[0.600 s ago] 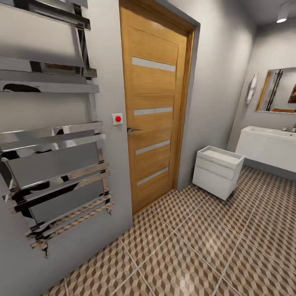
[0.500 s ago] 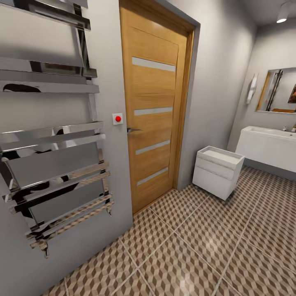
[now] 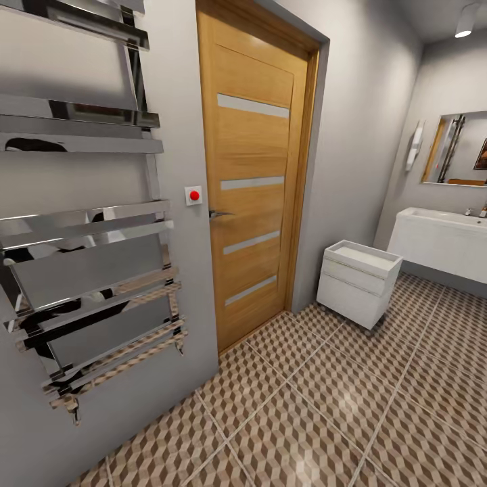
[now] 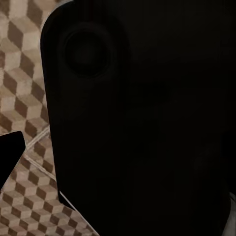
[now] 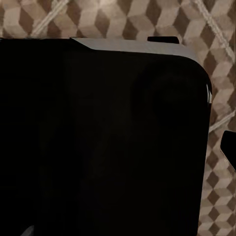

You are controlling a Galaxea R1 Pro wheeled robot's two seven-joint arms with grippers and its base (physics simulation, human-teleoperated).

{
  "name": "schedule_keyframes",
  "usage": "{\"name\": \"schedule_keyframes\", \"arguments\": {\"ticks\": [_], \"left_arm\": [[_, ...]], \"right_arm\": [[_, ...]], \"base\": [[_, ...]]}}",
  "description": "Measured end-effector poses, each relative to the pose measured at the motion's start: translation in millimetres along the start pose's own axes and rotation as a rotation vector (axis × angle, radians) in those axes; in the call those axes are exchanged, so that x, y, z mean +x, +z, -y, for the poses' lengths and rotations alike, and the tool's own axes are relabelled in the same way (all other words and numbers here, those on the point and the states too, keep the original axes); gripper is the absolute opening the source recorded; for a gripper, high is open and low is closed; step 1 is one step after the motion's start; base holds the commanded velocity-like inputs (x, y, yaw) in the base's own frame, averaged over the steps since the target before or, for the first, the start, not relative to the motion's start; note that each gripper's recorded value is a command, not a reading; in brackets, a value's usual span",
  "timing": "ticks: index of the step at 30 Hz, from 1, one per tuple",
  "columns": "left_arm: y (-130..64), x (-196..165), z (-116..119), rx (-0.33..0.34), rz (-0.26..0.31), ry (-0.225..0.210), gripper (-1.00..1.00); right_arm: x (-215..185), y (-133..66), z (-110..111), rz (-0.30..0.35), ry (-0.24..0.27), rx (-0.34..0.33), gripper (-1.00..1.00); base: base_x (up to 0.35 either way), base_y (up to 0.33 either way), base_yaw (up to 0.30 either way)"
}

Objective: Take the four mousetraps from the cabinet in the bathroom and place them on the bathroom floor. Make sure all four end up on the same floor surface, and ensure that at least two of them are either under or directly next to the same bathroom sink.

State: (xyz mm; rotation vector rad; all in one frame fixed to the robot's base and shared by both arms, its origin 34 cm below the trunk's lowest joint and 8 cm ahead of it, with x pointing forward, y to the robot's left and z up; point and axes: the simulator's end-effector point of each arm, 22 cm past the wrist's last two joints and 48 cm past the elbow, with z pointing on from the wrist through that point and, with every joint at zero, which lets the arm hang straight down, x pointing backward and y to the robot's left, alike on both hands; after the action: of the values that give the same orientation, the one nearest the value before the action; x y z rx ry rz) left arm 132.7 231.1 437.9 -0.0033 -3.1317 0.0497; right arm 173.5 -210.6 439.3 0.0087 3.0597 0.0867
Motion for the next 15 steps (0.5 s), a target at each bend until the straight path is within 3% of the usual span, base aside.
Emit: {"name": "schedule_keyframes", "arguments": {"ticks": [6,15], "left_arm": [[-0.1,-7.5,-3.4,-0.006,0.024,0.000,1.00],[-2.4,-41.4,-28.8,-0.043,0.122,0.001,1.00]], "right_arm": [[-18.2,-0.1,0.6,0.055,-0.001,0.003,1.00],[-44.7,-1.7,5.9,0.131,-0.004,0.011,1.00]], "base": [[0.000,0.000,0.000],[0.000,0.000,0.000]]}}
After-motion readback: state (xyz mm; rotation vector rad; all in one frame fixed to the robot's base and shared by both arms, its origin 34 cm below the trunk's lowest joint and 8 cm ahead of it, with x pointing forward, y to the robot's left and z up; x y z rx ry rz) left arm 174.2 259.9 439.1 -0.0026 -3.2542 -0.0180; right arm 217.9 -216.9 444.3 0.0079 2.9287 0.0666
